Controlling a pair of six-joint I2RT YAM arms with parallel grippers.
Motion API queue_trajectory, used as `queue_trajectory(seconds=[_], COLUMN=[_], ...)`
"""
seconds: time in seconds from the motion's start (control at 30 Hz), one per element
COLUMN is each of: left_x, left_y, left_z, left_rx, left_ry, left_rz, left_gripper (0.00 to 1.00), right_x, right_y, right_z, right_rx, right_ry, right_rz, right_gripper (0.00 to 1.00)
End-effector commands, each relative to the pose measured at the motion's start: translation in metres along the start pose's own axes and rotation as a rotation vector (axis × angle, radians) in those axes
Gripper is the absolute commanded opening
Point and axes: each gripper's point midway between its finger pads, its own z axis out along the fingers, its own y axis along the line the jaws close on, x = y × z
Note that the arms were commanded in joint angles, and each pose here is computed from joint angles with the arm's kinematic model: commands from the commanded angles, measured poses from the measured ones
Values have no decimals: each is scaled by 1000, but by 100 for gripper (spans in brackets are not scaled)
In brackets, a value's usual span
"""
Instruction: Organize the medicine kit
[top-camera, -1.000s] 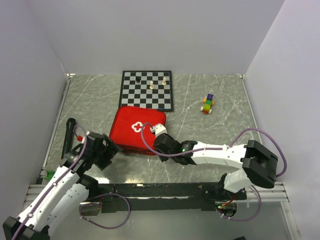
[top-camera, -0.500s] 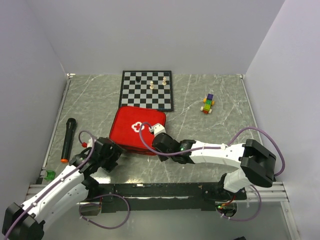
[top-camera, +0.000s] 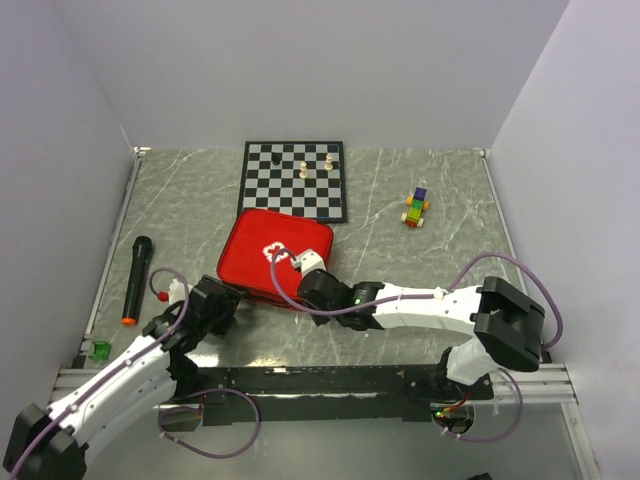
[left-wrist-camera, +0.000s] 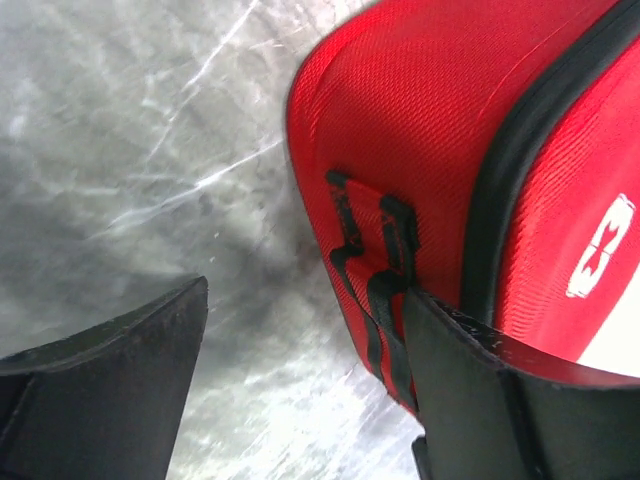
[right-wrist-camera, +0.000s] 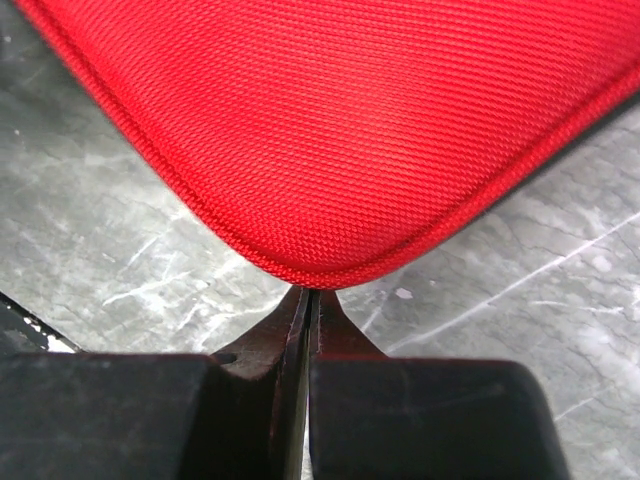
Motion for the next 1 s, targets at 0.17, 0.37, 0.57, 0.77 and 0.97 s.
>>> queue_trajectory(seconds=[0.17,0.37,0.57,0.77,0.97], left_x=[5,-4,-17,-24,-36], left_y=[-4,3,12,21,17], left_z=[19,18,17,23,24], left_rx=[-33,-85,-161,-222,-262], left_ry=[-2,-48,-95,-90,-118], left_rz=[80,135,204,283,415], left_gripper=[68,44,19,1,1], right_x=[3,-3,12,42,39], right_y=[41,46,18,-33,-76], right_z=[1,-1,-10,-15,-18], right_rx=[-85,-77,7,102,153], right_ry=[47,44,53,92,73], right_rz=[-50,-76,-102,-54,31], right_gripper=[0,0,0,0,0])
